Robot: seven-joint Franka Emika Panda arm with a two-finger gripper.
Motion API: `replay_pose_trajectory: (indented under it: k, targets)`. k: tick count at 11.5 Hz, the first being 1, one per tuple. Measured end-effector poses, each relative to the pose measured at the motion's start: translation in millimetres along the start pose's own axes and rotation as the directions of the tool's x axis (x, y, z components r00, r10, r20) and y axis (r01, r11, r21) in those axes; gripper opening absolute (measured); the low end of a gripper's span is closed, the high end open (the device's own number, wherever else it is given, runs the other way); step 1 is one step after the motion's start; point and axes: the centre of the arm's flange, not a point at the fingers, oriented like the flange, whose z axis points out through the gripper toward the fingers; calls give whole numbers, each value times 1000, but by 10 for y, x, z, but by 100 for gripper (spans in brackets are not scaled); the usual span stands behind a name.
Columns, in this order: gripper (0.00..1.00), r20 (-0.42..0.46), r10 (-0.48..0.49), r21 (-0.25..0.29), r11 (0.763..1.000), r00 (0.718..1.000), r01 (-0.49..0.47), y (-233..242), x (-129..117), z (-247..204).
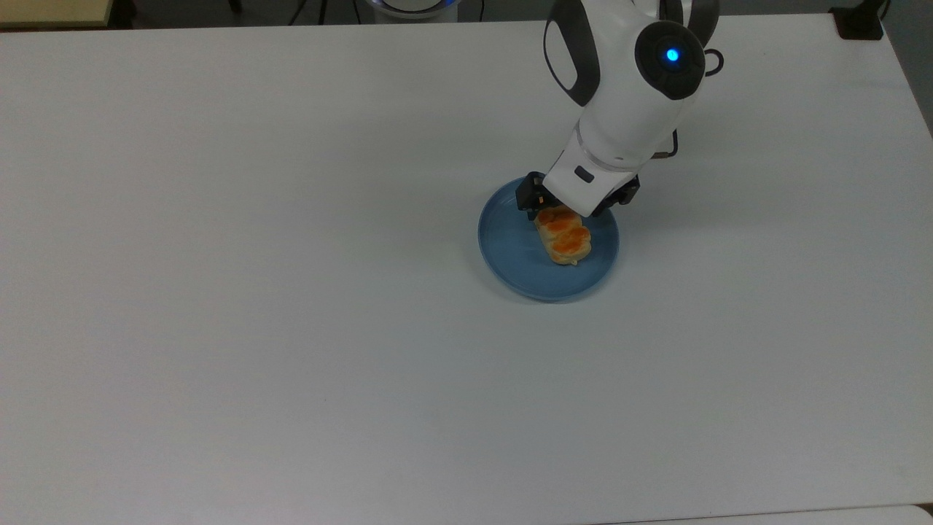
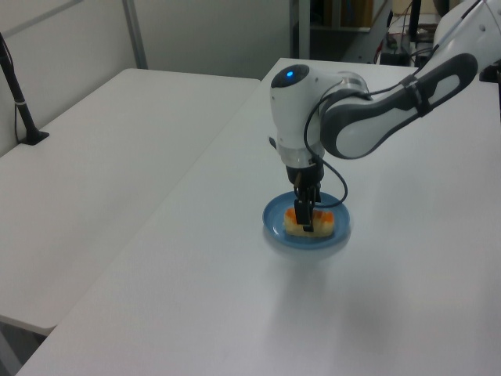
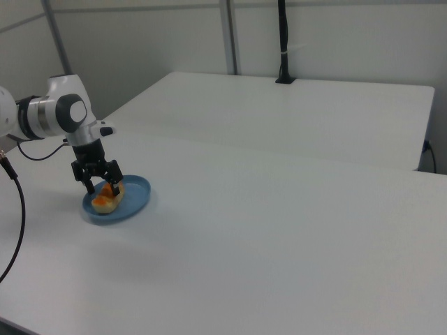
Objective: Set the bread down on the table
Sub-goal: 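Lower the gripper and close it around the bread roll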
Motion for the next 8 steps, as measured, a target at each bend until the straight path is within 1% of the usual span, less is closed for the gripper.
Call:
replay_pose_trajectory:
  k: [1,2,3,5,6,8]
  targets:
    - [96,-5,14,-4,1000,1000,-14,-52,0,71]
    - [95,-3,20,-9,1000,1000,-20,-64,-1,121]
    - [89,-2,17,-19,1000,1000,-17,-50,-6,157]
    - [55,-4,14,-30,999,1000,-14,-18,-4,165]
    - [45,-9,13,-31,999,1000,-13,-5,-2,136]
    - [45,-19,22,-27,999,1000,-23,81,-24,-56]
